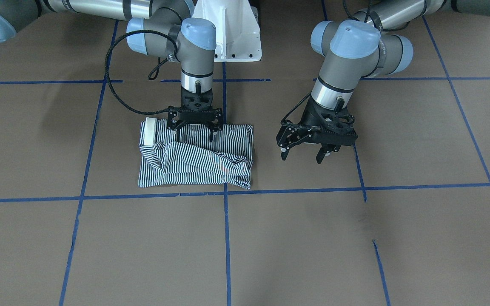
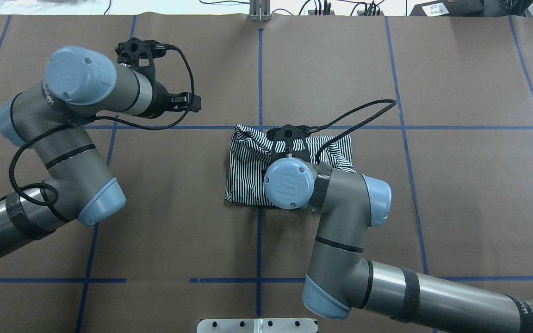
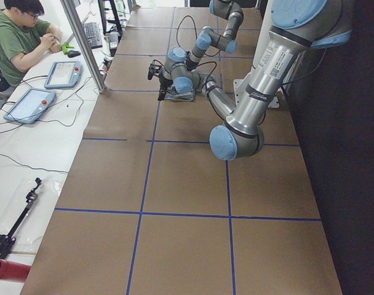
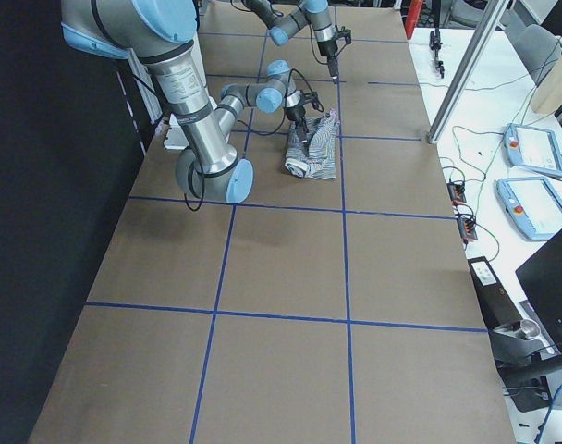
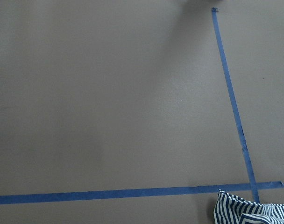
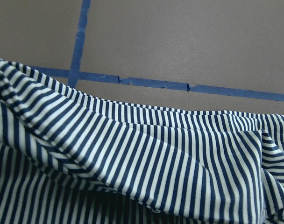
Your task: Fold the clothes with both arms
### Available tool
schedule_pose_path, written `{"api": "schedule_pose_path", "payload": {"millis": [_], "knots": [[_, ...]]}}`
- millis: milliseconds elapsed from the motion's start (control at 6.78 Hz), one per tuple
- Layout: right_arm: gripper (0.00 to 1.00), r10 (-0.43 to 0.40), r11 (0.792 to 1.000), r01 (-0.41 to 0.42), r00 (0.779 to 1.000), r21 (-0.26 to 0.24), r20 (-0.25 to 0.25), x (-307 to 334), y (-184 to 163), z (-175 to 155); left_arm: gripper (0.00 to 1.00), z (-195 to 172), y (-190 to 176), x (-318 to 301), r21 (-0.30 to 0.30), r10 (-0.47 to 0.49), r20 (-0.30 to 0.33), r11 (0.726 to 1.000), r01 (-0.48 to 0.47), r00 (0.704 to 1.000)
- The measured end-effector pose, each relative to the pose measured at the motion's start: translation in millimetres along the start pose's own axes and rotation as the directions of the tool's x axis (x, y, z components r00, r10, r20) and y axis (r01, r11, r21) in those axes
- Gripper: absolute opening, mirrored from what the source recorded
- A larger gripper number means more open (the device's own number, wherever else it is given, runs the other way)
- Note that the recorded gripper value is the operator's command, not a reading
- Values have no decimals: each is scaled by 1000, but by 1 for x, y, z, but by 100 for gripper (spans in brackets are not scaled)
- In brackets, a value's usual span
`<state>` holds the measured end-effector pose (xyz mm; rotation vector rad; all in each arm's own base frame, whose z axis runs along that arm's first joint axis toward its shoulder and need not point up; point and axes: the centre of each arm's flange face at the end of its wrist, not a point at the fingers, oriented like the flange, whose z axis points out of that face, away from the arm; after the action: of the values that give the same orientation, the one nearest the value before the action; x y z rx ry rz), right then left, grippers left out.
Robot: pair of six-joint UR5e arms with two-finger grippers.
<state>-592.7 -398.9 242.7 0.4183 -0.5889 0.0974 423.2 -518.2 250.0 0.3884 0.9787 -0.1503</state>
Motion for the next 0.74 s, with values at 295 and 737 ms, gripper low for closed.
{"api": "schedule_pose_path", "payload": {"millis": [295,737], "knots": [[100,-30,1000,30,999,2,-33,5,-3,14,100,-1,1,1,0,-8,-3,1000,8,1000],[100,-22,1000,24,995,15,-97,22,-39,40,100,-2,1,2,0,-9,-5,1000,9,1000]]}}
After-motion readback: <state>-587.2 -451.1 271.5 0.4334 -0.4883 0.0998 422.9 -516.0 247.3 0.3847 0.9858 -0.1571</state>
